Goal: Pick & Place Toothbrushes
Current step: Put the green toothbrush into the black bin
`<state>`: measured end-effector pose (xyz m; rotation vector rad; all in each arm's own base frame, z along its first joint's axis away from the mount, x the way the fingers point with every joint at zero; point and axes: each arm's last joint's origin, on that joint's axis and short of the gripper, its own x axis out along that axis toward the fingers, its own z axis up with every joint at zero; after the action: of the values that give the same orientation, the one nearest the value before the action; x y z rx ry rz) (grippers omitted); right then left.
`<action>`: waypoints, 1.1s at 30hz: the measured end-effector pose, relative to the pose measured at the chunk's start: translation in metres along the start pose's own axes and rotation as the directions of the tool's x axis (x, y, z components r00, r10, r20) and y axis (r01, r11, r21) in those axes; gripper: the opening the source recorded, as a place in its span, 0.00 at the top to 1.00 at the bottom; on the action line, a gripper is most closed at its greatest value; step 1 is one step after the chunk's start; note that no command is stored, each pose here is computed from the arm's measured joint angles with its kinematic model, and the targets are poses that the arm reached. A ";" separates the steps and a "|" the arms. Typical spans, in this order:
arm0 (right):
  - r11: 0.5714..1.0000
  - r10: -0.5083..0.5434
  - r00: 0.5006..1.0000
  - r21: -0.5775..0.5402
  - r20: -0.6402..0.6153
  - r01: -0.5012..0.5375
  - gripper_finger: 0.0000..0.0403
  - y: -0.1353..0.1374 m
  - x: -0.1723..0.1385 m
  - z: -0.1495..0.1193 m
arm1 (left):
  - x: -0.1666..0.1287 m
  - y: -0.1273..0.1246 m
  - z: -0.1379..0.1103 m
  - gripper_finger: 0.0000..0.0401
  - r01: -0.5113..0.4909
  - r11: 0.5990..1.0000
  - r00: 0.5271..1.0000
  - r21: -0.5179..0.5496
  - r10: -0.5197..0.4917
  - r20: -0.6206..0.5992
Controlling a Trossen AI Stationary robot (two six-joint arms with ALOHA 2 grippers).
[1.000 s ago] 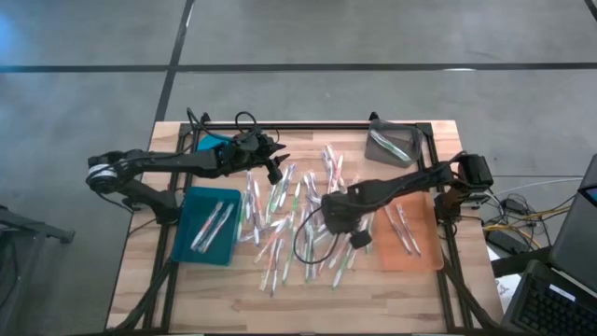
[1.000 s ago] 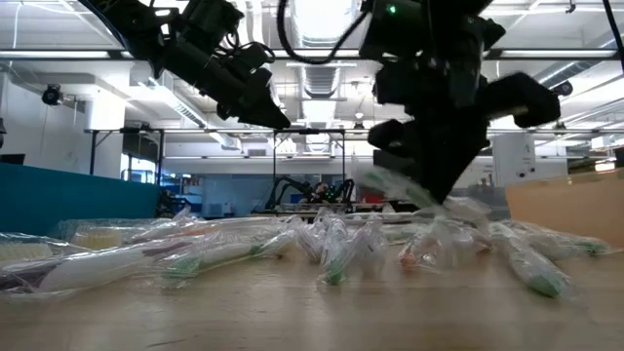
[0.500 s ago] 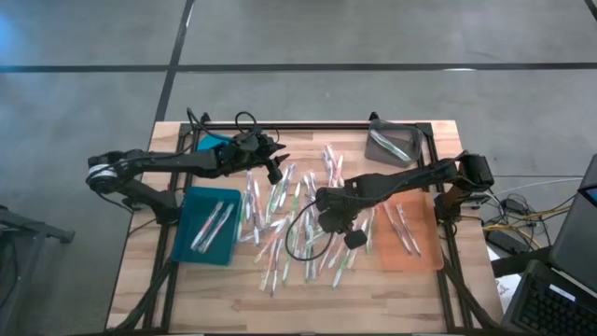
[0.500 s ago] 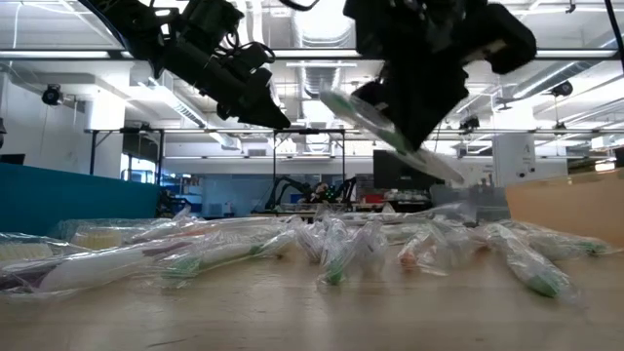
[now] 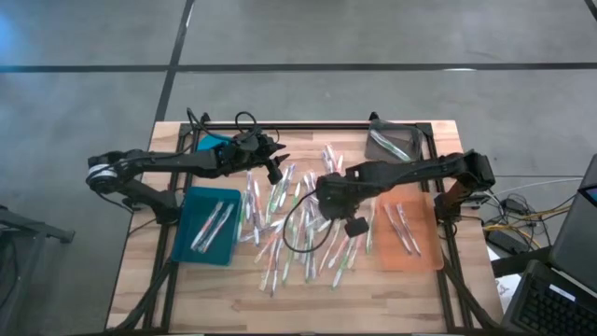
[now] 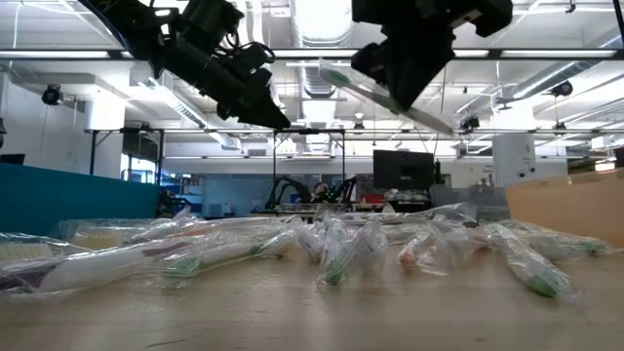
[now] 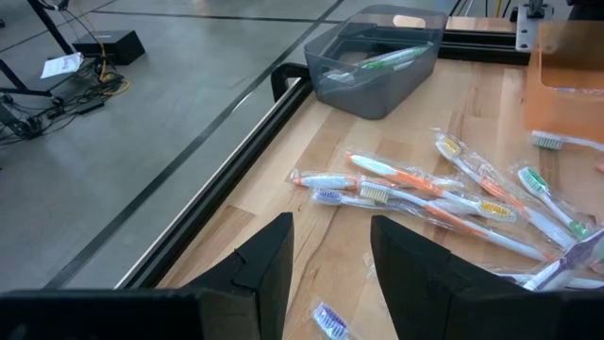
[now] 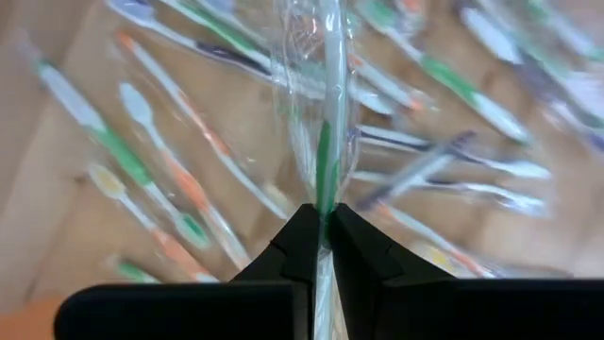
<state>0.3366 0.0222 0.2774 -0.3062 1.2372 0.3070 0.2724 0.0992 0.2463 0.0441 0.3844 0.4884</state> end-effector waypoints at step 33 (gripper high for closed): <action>0.684 -0.554 0.829 0.522 -0.082 0.509 0.96 -0.067 -0.139 -0.083 | 0.000 0.000 0.000 0.63 0.000 1.000 1.000 0.000 0.000 -0.002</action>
<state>0.2486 -0.0801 0.3887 -0.1607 1.0438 -0.5289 0.2723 0.0993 0.2461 0.0438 0.3859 0.4883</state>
